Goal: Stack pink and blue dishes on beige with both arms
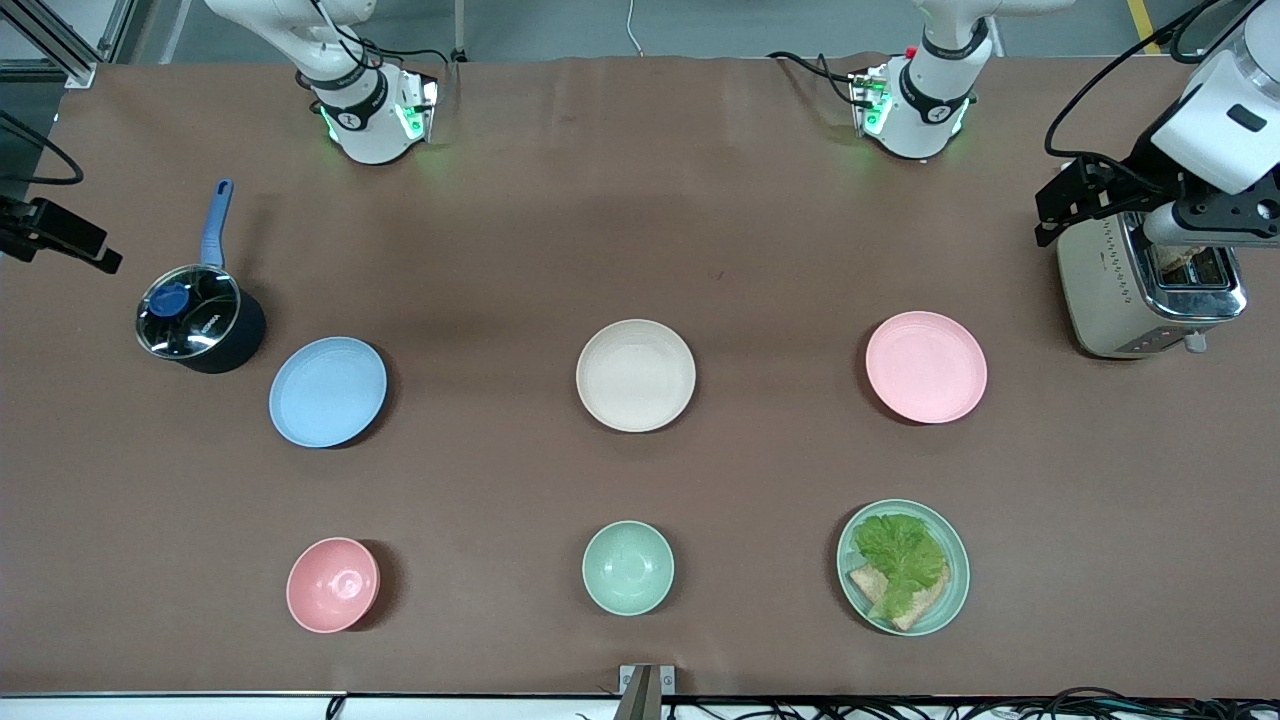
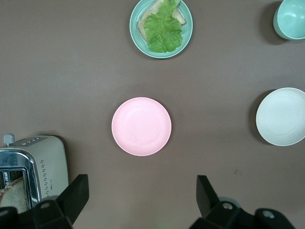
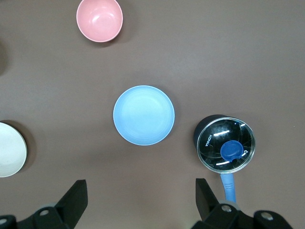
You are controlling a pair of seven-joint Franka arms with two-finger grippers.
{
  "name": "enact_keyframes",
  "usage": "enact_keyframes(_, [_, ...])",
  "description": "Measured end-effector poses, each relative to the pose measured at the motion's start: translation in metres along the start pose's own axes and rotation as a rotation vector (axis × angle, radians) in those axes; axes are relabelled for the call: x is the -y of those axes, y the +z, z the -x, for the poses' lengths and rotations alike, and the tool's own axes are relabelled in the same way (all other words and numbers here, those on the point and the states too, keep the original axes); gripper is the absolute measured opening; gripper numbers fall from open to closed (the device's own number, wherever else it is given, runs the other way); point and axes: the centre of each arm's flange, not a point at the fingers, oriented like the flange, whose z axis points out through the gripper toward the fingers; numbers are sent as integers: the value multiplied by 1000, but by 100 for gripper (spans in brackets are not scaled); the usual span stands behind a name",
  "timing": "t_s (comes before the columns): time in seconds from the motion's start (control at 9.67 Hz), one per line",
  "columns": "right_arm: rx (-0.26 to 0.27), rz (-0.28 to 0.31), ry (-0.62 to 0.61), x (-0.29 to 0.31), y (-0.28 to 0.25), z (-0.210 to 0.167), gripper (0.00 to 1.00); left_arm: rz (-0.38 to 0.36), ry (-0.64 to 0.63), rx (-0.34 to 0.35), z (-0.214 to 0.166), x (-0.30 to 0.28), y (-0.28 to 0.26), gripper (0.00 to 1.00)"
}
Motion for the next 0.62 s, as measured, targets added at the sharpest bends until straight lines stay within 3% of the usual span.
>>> enact_keyframes(0.62, [15, 20, -23, 2, 20, -14, 100, 3, -6, -2, 0, 1, -1, 100])
